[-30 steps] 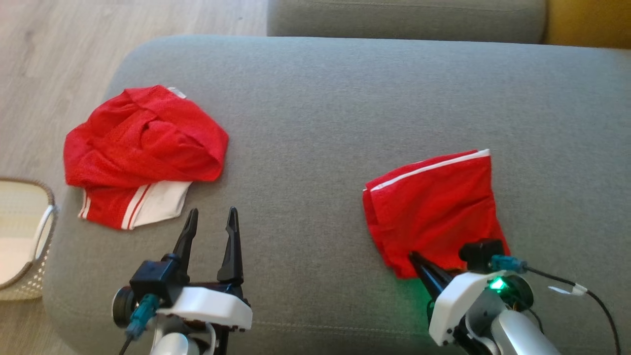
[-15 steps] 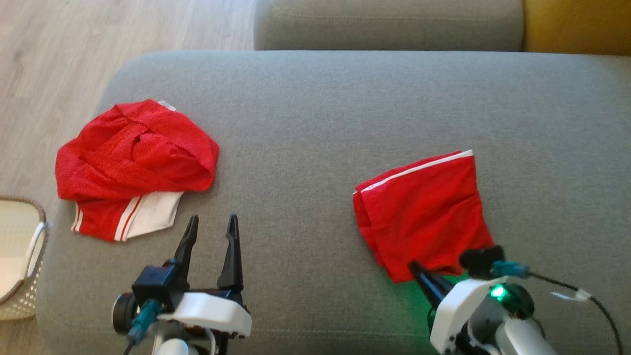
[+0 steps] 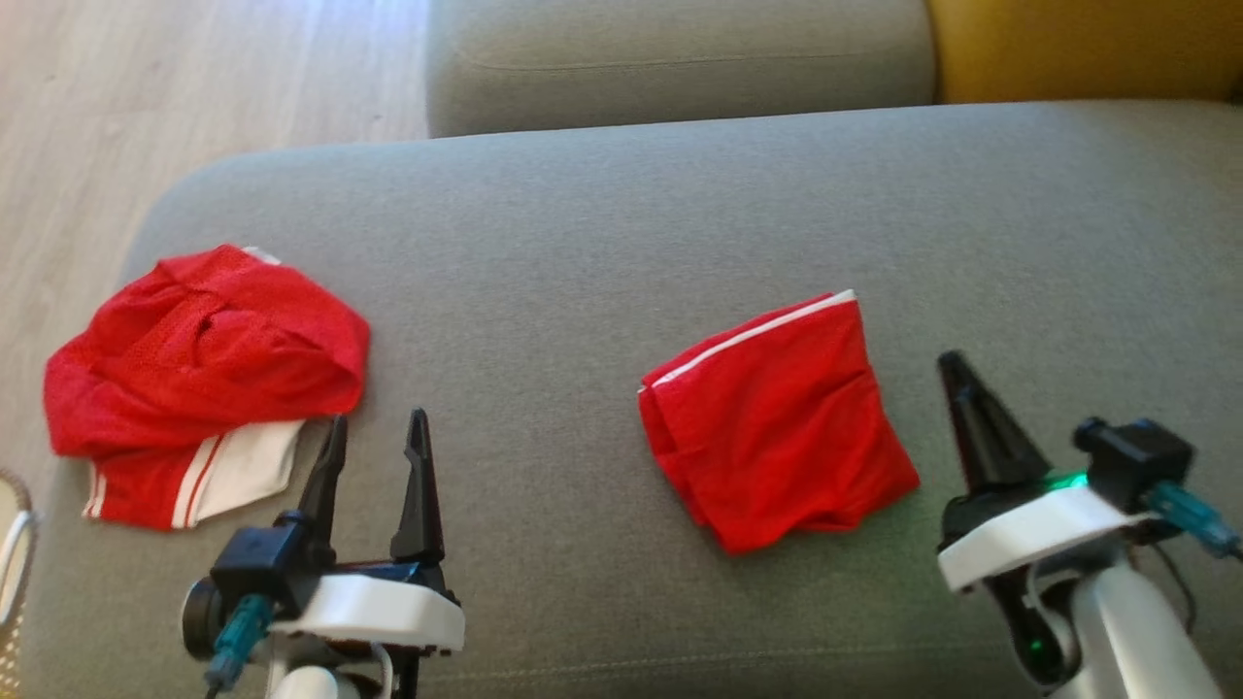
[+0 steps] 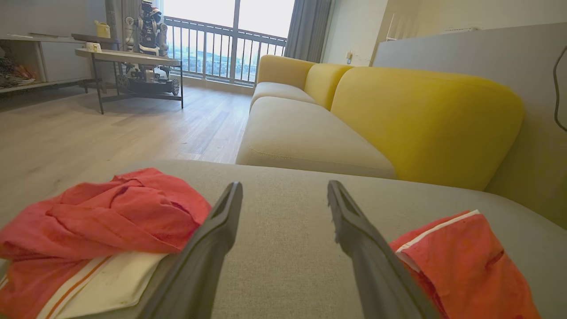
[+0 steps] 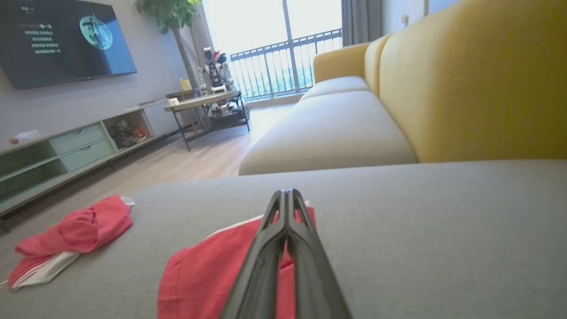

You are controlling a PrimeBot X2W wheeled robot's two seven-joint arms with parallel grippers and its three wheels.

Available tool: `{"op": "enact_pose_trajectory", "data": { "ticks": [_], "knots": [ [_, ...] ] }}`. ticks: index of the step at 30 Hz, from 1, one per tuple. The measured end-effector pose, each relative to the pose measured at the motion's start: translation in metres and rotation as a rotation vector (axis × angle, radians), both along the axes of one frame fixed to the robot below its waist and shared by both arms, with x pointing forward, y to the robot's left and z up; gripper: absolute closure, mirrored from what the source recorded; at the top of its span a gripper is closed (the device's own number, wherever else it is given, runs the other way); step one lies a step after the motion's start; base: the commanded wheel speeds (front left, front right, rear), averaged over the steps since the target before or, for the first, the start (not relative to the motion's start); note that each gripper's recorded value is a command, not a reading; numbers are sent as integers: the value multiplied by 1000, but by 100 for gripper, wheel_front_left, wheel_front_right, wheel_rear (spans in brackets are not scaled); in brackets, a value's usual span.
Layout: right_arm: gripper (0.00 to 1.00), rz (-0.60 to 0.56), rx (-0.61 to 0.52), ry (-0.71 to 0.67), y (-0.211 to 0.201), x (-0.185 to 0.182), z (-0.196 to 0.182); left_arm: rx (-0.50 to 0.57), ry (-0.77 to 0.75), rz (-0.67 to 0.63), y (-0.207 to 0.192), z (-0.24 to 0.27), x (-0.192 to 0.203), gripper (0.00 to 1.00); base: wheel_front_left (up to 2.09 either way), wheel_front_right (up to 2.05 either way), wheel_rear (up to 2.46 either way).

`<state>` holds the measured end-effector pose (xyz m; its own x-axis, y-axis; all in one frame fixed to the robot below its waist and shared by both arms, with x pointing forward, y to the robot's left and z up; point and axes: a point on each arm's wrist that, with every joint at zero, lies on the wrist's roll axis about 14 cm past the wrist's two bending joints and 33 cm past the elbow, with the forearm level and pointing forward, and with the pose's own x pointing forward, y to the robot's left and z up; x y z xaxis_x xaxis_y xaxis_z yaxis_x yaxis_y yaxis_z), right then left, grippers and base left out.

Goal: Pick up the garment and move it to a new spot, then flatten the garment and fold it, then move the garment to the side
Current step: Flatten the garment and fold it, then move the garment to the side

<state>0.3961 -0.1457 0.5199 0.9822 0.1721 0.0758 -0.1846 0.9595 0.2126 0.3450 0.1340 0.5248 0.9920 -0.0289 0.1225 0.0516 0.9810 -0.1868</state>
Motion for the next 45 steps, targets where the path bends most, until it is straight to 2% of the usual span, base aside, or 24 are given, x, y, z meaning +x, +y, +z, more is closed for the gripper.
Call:
{"op": "enact_pose_trajectory", "data": {
  "ticks": [3,7,8,9,13,24,30,34,38,45],
  "knots": [
    [100,-68,-44,-87,-22,-3,18,-2,-9,-14,-5,3,5,0,0,0,0],
    [100,-146,-37,-95,-43,-11,16,-4,-13,-25,-9,5,8,0,0,0,0],
    [65,-158,-39,-86,-46,-15,12,-4,-12,-27,-10,4,8,0,0,0,0],
    [0,-165,-45,-73,-48,-19,7,-4,-11,-29,-11,4,8,0,0,0,0],
    [0,-176,-49,-55,-49,-28,0,-4,0,-40,-14,1,8,0,0,0,0],
    [0,-161,-33,-67,-44,-26,4,-1,48,-27,-10,-15,0,0,0,0,0],
    [0,-66,9,32,-11,-15,-25,-3,48,-26,-10,-15,4,0,0,0,0],
    [0,-30,1,93,0,5,-34,2,42,-30,-11,-13,9,0,0,0,0],
    [0,11,-20,128,12,41,-42,3,51,-17,-7,-16,22,0,0,0,0],
    [0,-18,-63,349,1,60,-106,11,81,9,1,-26,31,0,0,0,0]
  ]
}}
